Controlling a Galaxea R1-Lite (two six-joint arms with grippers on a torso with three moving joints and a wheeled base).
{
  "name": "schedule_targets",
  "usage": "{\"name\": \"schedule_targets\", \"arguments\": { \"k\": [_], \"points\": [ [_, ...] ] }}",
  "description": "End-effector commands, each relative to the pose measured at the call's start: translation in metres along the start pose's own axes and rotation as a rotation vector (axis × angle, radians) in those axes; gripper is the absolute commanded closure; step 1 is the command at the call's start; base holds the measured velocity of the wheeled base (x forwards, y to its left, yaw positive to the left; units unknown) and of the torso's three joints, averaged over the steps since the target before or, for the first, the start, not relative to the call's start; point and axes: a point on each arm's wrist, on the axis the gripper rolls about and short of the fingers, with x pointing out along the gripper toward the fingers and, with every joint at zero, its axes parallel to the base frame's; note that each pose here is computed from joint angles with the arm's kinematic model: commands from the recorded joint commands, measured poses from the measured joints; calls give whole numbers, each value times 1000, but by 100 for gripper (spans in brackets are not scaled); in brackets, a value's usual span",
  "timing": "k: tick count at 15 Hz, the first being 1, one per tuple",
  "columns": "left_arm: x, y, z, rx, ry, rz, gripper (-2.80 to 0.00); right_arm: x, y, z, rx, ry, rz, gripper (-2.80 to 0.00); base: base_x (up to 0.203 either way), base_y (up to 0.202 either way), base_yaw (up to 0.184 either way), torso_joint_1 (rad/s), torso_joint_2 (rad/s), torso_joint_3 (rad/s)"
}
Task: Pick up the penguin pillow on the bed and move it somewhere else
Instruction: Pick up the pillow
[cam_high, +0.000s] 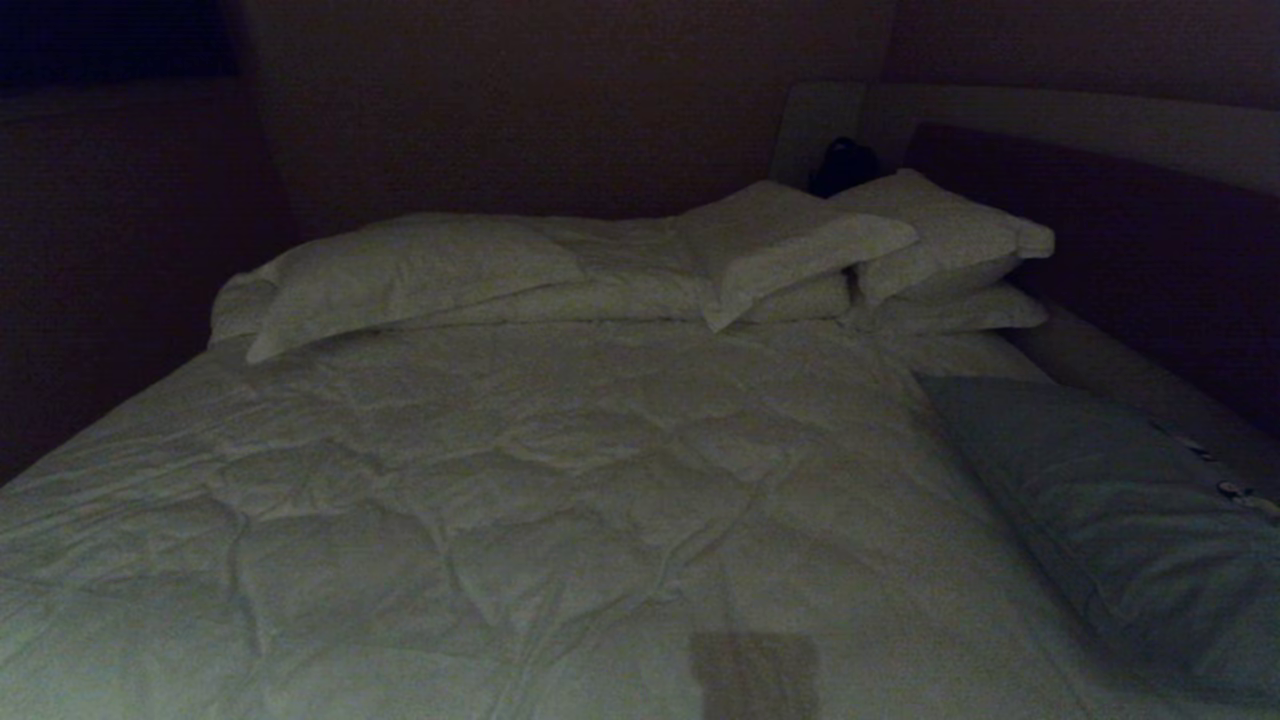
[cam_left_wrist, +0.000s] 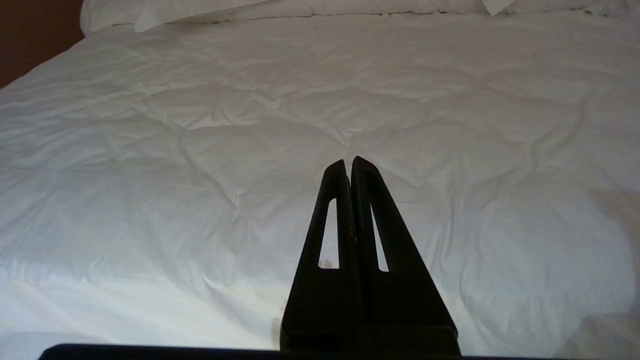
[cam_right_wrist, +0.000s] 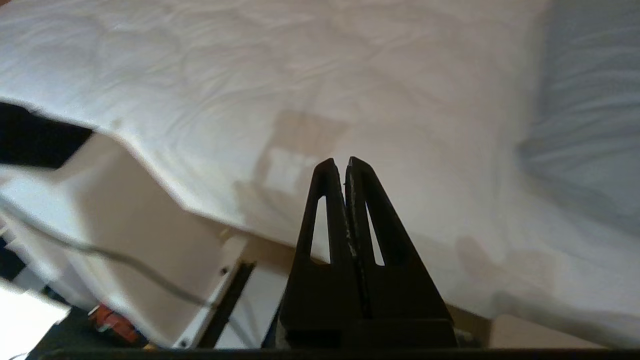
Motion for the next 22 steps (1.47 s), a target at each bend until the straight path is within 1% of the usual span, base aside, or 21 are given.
{"name": "schedule_targets", "arguments": {
  "k": [1,3,4,6,7,12,14,16,18,22],
  "points": [
    [0,0,0,-1,0,0,0,-2,1,-10,-6,-26,-34,0,0,0,0,0,0,0],
    [0,0,0,-1,0,0,0,-1,1,-24,-35,-127,-112,0,0,0,0,0,0,0],
    [0,0,0,-1,0,0,0,1,-1,-29,-53,-203,-170,0,0,0,0,0,0,0],
    [0,0,0,-1,0,0,0,2,-3,-30,-84,-373,-274,0,0,0,0,0,0,0],
    [0,0,0,-1,0,0,0,0,-3,-28,-88,-424,-305,0,0,0,0,0,0,0],
    [0,0,0,-1,0,0,0,-1,-3,-27,-88,-437,-304,0,0,0,0,0,0,0],
    [0,0,0,-1,0,0,0,0,-4,-24,-96,-475,-306,0,0,0,0,0,0,0],
    [0,0,0,-1,0,0,0,4,-6,-23,-97,-511,-330,0,0,0,0,0,0,0],
    [0,0,0,-1,0,0,0,16,-11,-26,-97,-542,-353,0,0,0,0,0,0,0],
    [0,0,0,-1,0,0,0,44,-22,-42,-126,-546,-372,0,0,0,0,0,0,0]
  ]
}}
